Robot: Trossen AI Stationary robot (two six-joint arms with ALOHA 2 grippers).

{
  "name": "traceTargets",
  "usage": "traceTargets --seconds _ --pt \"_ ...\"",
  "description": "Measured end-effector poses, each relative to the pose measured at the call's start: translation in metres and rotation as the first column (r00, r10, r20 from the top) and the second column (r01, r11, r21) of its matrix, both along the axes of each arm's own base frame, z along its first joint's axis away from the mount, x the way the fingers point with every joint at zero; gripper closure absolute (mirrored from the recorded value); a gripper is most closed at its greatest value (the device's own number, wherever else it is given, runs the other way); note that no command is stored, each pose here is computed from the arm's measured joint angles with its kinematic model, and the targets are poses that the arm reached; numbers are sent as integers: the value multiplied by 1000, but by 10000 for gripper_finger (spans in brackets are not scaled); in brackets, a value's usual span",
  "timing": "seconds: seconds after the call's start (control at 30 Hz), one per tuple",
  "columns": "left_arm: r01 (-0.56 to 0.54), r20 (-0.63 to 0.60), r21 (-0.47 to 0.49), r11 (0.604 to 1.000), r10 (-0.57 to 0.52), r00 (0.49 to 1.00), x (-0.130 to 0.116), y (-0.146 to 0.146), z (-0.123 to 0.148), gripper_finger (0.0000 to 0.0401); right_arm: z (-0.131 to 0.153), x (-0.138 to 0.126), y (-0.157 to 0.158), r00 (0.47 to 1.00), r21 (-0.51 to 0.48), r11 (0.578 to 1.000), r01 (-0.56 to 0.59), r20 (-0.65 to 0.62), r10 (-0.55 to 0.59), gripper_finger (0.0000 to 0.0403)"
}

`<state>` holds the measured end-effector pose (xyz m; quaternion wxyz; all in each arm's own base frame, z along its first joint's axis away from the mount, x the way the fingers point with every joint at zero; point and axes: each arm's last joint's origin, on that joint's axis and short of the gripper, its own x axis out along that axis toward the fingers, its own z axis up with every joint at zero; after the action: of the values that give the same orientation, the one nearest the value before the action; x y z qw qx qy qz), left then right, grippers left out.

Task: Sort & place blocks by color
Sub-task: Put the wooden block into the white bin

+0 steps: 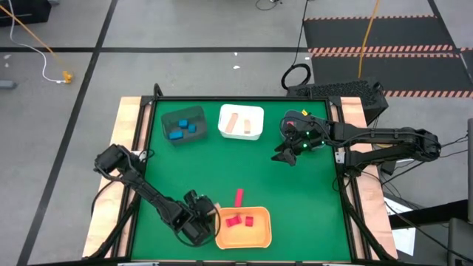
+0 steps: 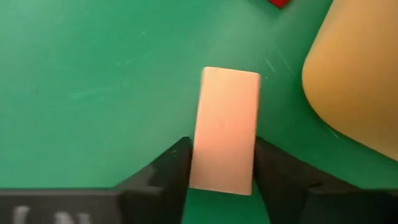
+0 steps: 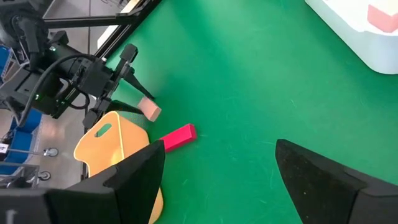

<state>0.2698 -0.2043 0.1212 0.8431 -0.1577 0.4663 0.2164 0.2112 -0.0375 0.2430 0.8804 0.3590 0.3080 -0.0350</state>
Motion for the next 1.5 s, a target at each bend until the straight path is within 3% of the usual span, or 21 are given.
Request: traceTargets --seconds 0.07,0.43,0.9,1.03,1.2,1.3,1.5 --pt "-6 0 -5 1000 6 1000 1 1 0 269 0 0 0 1000 0 1000 0 0 0 108" --pt "4 -37 -2 1000 -4 999 -5 14 21 271 0 0 0 1000 0 1000 0 0 0 108" --pt "-27 237 194 981 -20 971 14 81 105 271 0 0 0 1000 0 1000 0 0 0 108" --pt "-11 340 234 972 -71 938 28 98 124 271 0 0 0 1000 0 1000 0 0 0 108" --pt "-2 497 266 964 -136 857 50 114 143 271 0 0 0 1000 -2 1000 3 4 -3 108" --pt "-4 554 296 955 -168 815 59 125 151 271 5 6 -3 995 -8 997 82 61 -81 108" --pt "-71 590 318 946 -138 796 67 149 157 271 23 15 -9 914 171 936 308 222 -341 108"
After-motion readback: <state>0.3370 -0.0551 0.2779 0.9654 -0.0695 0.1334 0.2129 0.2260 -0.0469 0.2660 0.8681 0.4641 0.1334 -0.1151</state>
